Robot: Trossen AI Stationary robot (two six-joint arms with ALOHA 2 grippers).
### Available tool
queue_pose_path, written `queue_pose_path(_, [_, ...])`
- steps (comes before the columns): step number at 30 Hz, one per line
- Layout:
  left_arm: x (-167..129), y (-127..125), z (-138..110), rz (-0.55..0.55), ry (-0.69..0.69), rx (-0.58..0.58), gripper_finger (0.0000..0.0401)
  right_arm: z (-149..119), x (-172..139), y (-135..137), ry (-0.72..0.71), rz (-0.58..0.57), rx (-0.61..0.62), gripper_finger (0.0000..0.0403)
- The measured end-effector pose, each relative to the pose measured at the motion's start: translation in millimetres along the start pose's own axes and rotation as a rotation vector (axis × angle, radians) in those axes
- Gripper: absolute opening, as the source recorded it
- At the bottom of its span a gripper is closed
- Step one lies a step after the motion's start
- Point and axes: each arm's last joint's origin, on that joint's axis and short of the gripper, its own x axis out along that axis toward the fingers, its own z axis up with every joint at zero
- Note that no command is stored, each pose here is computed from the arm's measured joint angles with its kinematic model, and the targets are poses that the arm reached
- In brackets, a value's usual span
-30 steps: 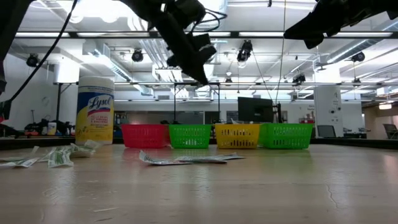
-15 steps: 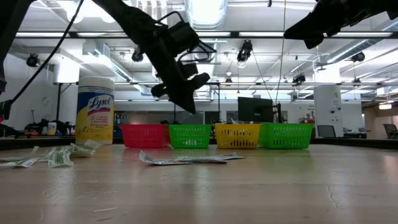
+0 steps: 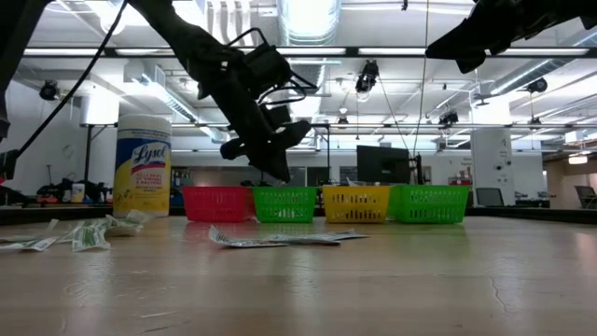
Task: Pick & Place First Aid Supplies
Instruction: Put the orange ointment pack into the left green bin
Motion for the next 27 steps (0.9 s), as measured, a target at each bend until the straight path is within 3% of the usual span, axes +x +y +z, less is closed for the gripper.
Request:
queue_pose_path(15, [9.5, 1.2, -10.0, 0.006, -0.007, -0.002, 0.0005, 0.0, 0.0, 0.0, 0.0, 0.0, 0.0, 0.0052])
queue_pose_path(27, [14.6, -0.7, -11.3, -0.02, -0.012, -0.012, 0.0094, 0.0, 0.0, 0.0, 0.0, 0.0, -0.001, 0.0052])
